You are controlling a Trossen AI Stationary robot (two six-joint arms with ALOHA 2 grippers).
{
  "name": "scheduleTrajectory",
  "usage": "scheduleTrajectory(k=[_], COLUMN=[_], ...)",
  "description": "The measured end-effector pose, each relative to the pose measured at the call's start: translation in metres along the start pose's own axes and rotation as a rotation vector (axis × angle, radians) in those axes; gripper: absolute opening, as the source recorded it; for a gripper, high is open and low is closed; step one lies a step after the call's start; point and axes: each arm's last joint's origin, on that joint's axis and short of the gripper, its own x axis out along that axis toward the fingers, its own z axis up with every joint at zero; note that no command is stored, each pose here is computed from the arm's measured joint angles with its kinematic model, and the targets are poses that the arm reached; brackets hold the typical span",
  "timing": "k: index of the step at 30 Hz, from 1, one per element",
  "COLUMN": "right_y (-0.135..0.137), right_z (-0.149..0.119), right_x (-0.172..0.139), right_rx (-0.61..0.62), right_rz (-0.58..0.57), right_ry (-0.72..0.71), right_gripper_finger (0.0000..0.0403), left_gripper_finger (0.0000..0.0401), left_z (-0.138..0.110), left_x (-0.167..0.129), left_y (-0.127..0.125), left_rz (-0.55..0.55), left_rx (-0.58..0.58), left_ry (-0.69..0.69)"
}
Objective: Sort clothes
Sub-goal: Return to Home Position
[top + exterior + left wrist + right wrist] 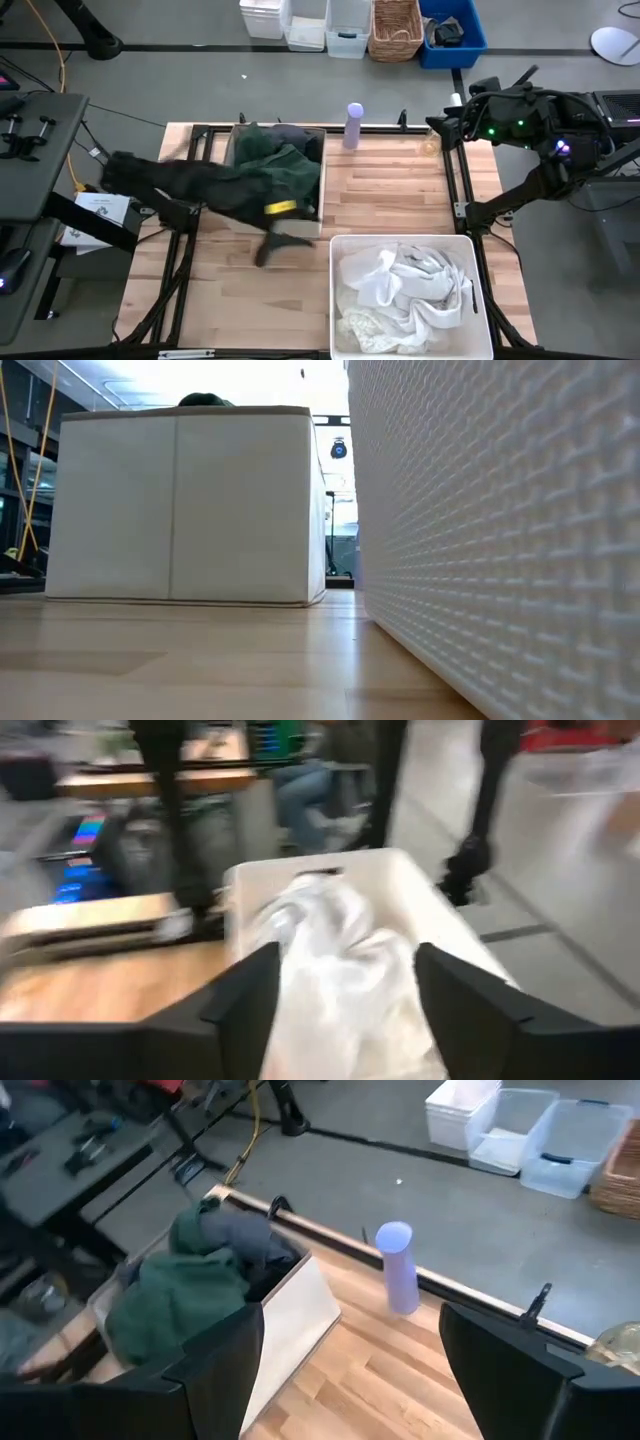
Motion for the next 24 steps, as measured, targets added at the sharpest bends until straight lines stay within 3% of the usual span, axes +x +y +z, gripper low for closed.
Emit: scheduleTrajectory(k=[3,5,7,9,10,13,17,20,24], right_y=[0.003,0.006,0.01,0.014,0.016,0.019,0.018,0.015,0.02], right_z=[-0.001,-0.003,-0.008,-0.016,-0.022,-0.045,-0.084,-0.105,-0.122], right_x=[0.001,0.0,0.002,0.005,0.007,0.013,0.02,0.019,0.012], right_rx=[-0.042,-0.064,-0.096,-0.128,-0.148,-0.166,-0.138,-0.08,-0.026], right_rz=[0.029,0.043,0.058,0.066,0.069,0.086,0.077,0.107,0.234], right_ry=[0.026,0.033,0.052,0.081,0.1,0.196,0.308,0.347,0.325], right_gripper_finger=[0.0272,0.0227,0.0153,0.0057,0.003,0.0017,0.0004,0.0001,0.0001], left_gripper_finger=[0.0148,0.0084,0.0026,0.0014,0.0015,0.0005,0.0002,0.0001,0.0], left_z=[-0.019,-0.044,-0.078,-0.113,-0.13,-0.181,-0.238,-0.259,-0.284], left_x=[-0.041,-0.062,-0.075,-0.088,-0.093,-0.102,-0.109,-0.122,-0.133], left_y=[-0.009,-0.012,-0.011,-0.008,-0.006,0.003,0.017,0.027,0.034], left_rz=[0.112,0.164,0.215,0.233,0.236,0.225,0.243,0.271,0.289], left_rx=[-0.011,-0.049,-0.098,-0.171,-0.205,-0.267,-0.254,-0.243,-0.239], left_ry=[-0.013,-0.05,-0.106,-0.193,-0.242,-0.379,-0.477,-0.564,-0.593])
